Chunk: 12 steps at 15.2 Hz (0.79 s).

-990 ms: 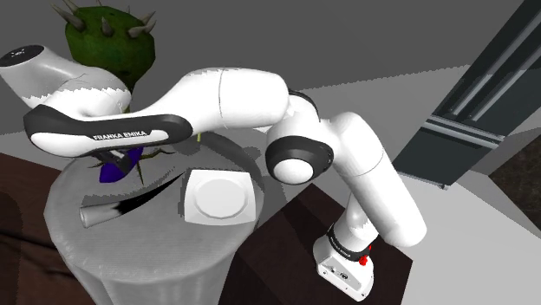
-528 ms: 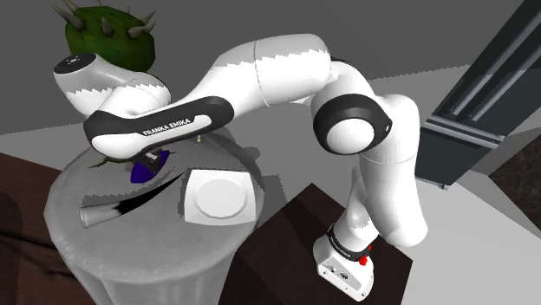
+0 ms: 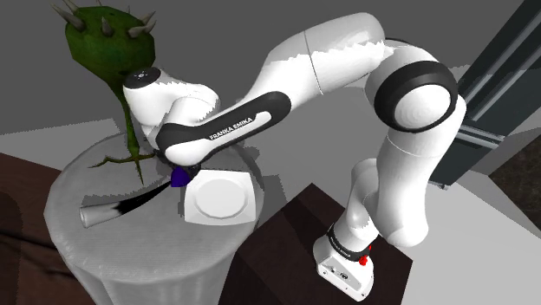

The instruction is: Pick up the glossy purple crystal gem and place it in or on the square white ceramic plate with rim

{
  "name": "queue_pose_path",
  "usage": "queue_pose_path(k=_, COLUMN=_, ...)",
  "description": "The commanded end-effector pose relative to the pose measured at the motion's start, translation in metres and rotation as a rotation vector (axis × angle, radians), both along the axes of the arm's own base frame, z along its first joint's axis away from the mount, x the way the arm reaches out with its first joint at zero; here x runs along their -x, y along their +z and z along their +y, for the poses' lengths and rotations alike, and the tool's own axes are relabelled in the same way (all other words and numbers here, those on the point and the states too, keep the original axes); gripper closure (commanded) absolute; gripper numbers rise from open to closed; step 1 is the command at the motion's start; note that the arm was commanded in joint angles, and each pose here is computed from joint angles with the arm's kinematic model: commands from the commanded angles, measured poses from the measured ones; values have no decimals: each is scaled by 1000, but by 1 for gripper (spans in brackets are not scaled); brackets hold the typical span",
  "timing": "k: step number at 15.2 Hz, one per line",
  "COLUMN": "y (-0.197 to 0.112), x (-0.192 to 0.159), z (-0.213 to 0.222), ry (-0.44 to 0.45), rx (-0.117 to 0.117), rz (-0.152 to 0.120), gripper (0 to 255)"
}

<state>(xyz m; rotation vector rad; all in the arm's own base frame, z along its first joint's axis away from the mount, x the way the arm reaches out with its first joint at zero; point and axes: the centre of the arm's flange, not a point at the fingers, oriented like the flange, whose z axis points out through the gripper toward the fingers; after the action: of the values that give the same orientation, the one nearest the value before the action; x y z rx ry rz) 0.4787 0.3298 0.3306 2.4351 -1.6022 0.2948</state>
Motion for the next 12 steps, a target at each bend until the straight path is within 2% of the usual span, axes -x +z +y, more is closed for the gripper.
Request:
queue_pose_path(k=1, y=1, x=17, z=-21, ry=1, rx=-1, rz=0, gripper=255)
queue_pose_path(k=8, y=0, x=77, z=-89, ry=1, rx=-1, rz=0, gripper=255)
queue_pose_path(k=12, y=-21, x=77, z=-89, ry=1, rx=-1, rz=0, gripper=255)
